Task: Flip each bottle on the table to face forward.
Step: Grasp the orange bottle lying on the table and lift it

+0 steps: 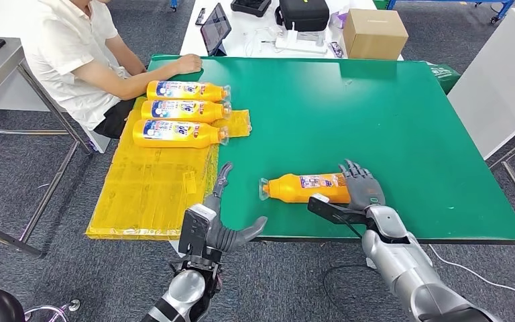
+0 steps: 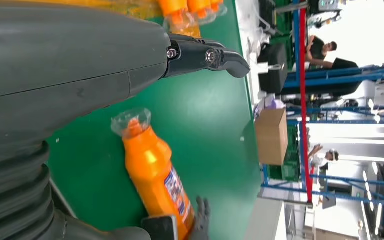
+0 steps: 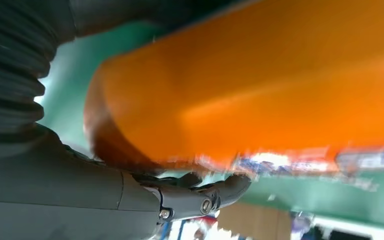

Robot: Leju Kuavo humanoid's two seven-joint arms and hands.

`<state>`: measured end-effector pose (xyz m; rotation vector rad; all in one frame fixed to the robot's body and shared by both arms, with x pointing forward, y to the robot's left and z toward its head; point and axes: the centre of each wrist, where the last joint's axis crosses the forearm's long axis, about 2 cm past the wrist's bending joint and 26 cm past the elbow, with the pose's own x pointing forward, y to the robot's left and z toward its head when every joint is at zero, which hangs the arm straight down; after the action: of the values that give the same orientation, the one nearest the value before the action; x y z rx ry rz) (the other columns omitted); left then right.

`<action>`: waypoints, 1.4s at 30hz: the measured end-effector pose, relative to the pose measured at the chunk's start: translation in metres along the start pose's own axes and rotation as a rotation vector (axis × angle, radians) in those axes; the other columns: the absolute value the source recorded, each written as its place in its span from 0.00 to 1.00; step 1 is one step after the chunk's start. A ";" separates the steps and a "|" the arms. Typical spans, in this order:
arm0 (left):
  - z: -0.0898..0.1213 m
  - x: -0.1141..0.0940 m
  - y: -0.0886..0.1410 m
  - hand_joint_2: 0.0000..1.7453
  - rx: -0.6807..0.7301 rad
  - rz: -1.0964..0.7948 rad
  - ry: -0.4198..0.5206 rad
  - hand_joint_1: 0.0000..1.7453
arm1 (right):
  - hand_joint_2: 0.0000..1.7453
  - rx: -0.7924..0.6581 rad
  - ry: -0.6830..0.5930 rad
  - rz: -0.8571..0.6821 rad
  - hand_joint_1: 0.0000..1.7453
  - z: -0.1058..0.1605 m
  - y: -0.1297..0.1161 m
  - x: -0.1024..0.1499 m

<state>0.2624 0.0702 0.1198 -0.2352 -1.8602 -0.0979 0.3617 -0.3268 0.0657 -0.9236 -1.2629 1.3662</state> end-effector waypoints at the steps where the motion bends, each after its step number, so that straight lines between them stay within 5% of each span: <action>1: 0.000 0.000 0.000 1.00 -0.005 0.007 0.003 0.00 | 1.00 0.007 -0.005 -0.006 1.00 0.000 -0.001 -0.002; 28: -0.005 0.008 -0.002 1.00 0.022 0.124 -0.015 0.00 | 1.00 -0.106 -0.098 -0.129 1.00 0.011 0.002 -0.017; 42: 0.040 0.002 0.008 1.00 0.183 0.480 0.147 0.00 | 1.00 -0.413 -0.065 -0.429 0.99 0.046 0.031 0.036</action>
<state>0.2261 0.0857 0.1098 -0.5244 -1.6106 0.3747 0.3050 -0.2987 0.0461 -0.8201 -1.7171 0.8186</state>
